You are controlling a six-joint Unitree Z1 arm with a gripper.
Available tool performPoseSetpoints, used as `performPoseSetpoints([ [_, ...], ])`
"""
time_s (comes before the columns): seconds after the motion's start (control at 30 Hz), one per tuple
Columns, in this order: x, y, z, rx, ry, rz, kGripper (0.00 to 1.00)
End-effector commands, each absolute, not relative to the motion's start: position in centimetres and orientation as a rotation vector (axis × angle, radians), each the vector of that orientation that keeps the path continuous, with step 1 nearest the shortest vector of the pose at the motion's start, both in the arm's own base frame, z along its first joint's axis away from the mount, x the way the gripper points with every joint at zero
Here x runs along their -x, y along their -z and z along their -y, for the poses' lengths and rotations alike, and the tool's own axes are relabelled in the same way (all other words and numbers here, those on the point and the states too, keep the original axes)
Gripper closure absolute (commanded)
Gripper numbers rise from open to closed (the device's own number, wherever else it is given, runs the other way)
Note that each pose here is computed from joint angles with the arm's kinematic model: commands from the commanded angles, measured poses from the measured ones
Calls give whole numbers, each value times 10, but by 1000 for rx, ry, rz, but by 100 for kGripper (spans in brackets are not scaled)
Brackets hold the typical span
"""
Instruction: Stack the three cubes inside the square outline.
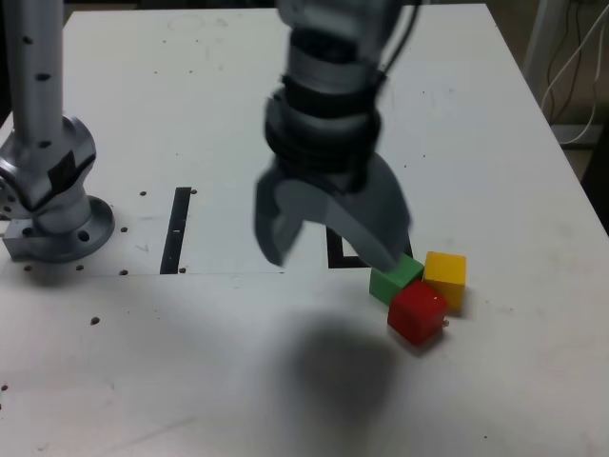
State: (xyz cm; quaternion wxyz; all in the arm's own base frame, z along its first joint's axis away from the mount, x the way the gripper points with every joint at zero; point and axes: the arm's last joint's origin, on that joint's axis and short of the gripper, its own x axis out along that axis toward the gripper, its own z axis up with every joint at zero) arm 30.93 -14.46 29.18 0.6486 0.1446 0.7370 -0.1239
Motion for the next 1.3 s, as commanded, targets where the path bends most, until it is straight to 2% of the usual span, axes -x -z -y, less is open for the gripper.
performPoseSetpoints([
  [0.0, -323, -293, 158, -331, 298, -1641, 1],
  [0.17, -340, -283, 173, -345, 310, -1635, 1],
  [0.47, -351, -261, 178, -351, 262, -1668, 1],
  [0.7, -363, -242, 186, -358, 276, -1661, 1],
  [0.9, -367, -232, 187, -369, 269, -1646, 1],
  [1.07, -369, -223, 184, -374, 258, -1661, 2],
  [1.27, -371, -220, 179, -382, 268, -1650, 3],
])
